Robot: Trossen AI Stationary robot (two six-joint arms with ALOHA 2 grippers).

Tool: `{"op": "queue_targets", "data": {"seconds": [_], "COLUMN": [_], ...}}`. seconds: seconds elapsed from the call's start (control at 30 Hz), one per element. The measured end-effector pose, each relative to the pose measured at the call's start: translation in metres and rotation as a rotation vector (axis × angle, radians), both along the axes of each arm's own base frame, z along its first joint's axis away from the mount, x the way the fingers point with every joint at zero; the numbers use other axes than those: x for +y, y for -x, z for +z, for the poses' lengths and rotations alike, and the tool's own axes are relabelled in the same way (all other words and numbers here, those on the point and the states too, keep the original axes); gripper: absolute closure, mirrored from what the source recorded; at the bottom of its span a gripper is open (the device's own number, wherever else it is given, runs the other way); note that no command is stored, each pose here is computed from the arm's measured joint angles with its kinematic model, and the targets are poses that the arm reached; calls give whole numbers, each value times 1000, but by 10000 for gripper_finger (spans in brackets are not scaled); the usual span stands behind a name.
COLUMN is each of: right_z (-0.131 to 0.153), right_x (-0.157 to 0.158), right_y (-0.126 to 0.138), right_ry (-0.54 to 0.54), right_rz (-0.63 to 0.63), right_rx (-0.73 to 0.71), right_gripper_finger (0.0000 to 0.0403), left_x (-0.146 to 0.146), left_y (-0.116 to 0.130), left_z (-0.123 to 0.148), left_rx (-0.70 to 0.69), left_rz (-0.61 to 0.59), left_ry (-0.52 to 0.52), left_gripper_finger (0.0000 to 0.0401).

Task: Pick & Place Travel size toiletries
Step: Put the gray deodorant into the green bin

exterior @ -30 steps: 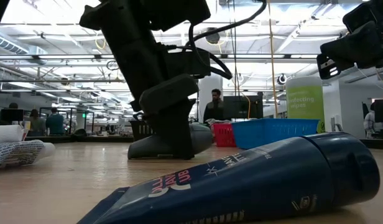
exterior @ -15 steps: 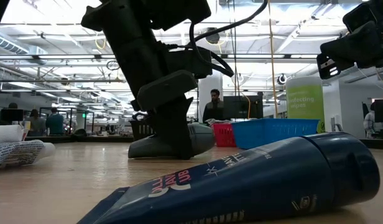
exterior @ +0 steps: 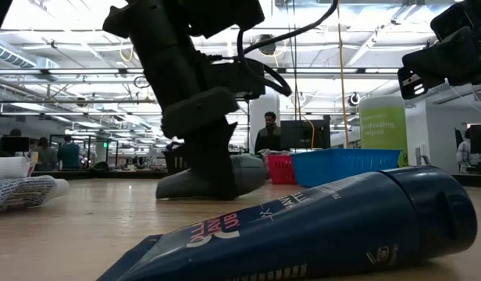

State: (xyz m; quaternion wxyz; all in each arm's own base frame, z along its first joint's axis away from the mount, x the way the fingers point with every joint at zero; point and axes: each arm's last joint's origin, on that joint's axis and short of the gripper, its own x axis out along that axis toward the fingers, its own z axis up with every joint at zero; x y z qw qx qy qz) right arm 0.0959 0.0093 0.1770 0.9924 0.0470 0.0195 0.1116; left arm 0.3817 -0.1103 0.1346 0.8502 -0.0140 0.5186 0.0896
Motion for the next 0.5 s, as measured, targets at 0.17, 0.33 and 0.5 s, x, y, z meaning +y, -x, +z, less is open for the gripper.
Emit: {"op": "queue_targets", "data": {"seconds": [0.17,0.33,0.5], "right_z": [0,0,0], "right_x": [0,0,0], "right_y": [0,0,-1], "right_ry": [0,0,0], "right_rz": [0,0,0], "right_rx": [0,2,10], "right_gripper_finger": [399,399,399], "left_x": [0,1,3], "left_y": [1,5,13], "left_z": [17,41,70], "left_rx": [-51,-102,-155], "left_rz": [-28,-49,-105], "left_ry": [8,5,-23], "left_gripper_finger": [207,207,207]}}
